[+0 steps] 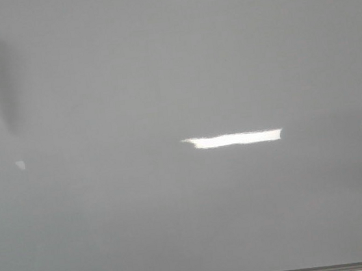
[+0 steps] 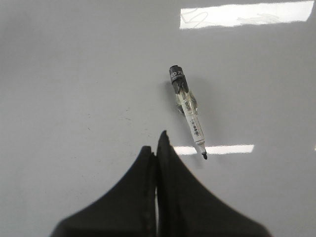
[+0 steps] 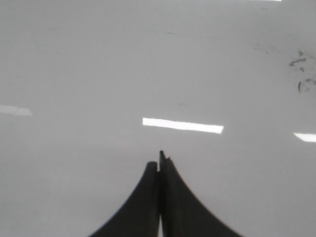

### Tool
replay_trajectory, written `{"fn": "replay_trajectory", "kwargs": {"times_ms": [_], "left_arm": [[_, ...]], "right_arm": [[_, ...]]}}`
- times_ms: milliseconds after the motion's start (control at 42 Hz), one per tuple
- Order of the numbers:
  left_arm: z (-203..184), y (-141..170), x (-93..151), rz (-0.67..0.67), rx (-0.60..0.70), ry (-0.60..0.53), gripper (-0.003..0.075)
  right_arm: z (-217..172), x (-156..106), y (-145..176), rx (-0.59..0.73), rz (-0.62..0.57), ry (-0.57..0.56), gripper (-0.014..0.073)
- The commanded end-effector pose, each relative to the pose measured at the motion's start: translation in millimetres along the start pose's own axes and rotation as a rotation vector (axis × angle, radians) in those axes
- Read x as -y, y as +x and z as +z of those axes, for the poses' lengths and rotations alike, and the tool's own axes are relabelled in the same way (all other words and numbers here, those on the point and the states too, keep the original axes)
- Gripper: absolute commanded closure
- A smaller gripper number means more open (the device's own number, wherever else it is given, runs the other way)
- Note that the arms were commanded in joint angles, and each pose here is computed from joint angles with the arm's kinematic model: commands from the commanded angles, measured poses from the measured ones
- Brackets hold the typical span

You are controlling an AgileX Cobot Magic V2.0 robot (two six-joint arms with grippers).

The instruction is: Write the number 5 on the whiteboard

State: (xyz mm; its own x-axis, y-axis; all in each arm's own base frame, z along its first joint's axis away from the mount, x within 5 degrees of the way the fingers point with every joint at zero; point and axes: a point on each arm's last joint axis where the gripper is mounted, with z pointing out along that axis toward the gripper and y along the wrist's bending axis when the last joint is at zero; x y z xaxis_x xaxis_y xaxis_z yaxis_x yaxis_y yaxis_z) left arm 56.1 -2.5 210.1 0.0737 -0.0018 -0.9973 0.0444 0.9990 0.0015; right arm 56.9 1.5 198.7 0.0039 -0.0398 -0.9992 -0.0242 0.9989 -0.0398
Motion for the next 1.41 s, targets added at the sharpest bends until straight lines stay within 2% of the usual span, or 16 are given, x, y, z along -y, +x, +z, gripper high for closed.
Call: {"fn": "replay_trajectory", "kwargs": {"times_ms": [0, 334, 524, 644, 882, 1001, 1144, 1239, 1382], "left_arm": [[-2, -6, 0, -0.010, 0.092, -0.005, 0.0741], [-2, -7, 0, -0.010, 0.097, -0.005, 0.0741], [-3, -18, -1, -0.015, 0.198, -0.009, 0.0741], [-7, -39, -1, -0.015, 0.261, -0.009, 0.0741], [-17, -111, 0, -0.011, 0.313, -0.002, 0.0741], [-16, -148, 0, -0.010, 0.274, 0.003, 0.0741], [-6, -178, 1, -0.008, 0.151, 0.011, 0.0741], [4, -189, 1, -0.008, 0.079, 0.014, 0.0741], [22, -186, 1, -0.008, 0.004, 0.014, 0.0741]], "right_arm": [[-3, 1, -14, 0.118, -0.007, 0.014, 0.0664], [-3, 1, -15, 0.127, -0.007, 0.015, 0.0664], [-5, 2, -24, 0.198, -0.004, 0.021, 0.0664], [-10, 3, -47, 0.239, -0.004, 0.021, 0.0664], [-33, 4, -121, 0.298, -0.006, 0.013, 0.0664], [-33, 5, -153, 0.243, -0.007, 0.005, 0.0664], [-22, 6, -188, 0.124, -0.009, -0.007, 0.0664], [-10, 6, -200, 0.038, -0.009, -0.015, 0.0664], [13, 6, -203, -0.067, -0.009, -0.022, 0.0664]]}}
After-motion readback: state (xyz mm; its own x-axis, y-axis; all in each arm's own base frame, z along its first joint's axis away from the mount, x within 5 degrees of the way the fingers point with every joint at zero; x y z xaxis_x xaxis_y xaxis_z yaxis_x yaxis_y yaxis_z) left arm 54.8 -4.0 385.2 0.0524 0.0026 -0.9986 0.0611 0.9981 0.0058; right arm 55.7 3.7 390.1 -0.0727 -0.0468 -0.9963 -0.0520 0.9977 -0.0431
